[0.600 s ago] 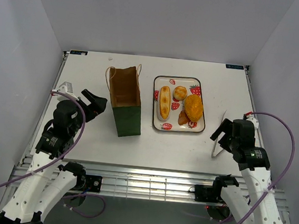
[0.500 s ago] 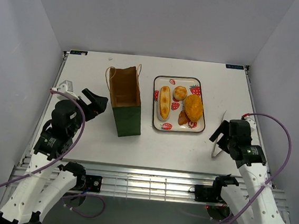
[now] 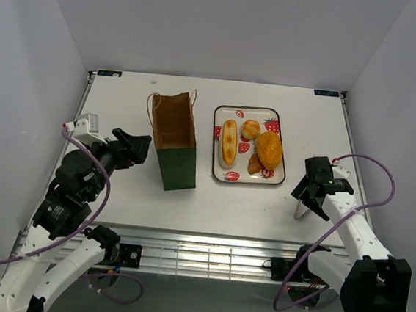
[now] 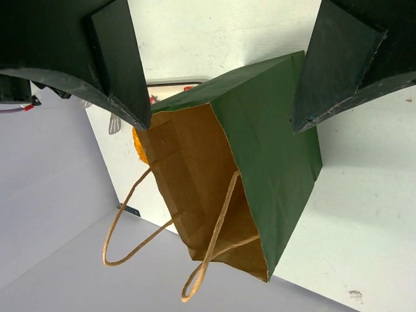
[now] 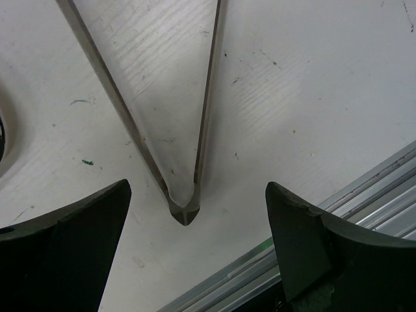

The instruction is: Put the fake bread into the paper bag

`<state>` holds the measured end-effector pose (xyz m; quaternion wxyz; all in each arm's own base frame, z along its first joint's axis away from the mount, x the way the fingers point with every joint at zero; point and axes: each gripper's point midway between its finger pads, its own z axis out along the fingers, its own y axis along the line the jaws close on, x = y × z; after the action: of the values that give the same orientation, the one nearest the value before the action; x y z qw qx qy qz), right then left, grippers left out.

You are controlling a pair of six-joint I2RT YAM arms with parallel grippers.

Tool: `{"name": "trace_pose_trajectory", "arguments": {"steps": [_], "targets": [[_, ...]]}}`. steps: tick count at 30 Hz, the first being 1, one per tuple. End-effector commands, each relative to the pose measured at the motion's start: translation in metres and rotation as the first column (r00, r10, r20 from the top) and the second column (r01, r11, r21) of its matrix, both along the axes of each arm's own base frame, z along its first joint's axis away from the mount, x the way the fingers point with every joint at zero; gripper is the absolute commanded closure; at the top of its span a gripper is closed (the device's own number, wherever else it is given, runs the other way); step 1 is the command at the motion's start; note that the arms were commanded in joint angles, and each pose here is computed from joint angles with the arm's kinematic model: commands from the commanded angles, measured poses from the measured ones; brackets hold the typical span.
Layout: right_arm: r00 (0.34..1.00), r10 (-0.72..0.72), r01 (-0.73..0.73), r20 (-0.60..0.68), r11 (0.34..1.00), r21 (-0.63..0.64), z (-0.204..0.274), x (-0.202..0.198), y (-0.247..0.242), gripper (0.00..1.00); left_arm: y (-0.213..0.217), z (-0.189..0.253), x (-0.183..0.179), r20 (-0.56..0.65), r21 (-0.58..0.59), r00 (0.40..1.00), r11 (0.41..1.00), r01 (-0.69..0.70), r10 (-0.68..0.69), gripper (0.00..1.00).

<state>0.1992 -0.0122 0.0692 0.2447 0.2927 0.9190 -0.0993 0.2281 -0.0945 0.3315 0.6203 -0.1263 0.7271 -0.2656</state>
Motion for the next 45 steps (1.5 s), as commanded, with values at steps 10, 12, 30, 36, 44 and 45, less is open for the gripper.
{"name": "trace_pose_trajectory", "arguments": {"steps": [10,12,30,36,44,45], "targets": [[0.990,0.028,-0.021,0.137,0.998,-0.053,-0.008,0.061,-0.003,0.07,-0.006,0.013,-0.009,0.078,0.041,0.996,0.999,0.031,-0.034,0.02],[0.988,0.029,-0.021,0.153,0.998,-0.053,-0.009,0.067,-0.002,0.06,-0.006,0.014,-0.010,0.081,0.042,0.996,0.998,0.036,-0.039,0.02],[0.977,0.047,-0.026,0.208,0.994,-0.103,0.008,0.077,-0.009,0.05,-0.010,0.014,-0.015,0.118,0.028,0.991,0.997,0.065,-0.068,0.02],[0.994,-0.025,0.041,0.107,0.987,-0.154,-0.006,0.055,-0.026,0.10,-0.012,0.015,-0.016,0.130,0.018,0.989,0.997,0.076,-0.077,0.02],[0.997,-0.069,0.075,0.046,0.985,-0.154,-0.033,0.047,-0.028,0.10,-0.009,0.017,-0.016,0.141,0.047,0.988,0.997,0.062,-0.068,0.02],[0.997,-0.068,0.074,0.049,0.986,-0.150,-0.037,0.049,-0.027,0.10,-0.010,0.017,-0.016,0.146,0.050,0.987,0.997,0.064,-0.071,0.02]]}}
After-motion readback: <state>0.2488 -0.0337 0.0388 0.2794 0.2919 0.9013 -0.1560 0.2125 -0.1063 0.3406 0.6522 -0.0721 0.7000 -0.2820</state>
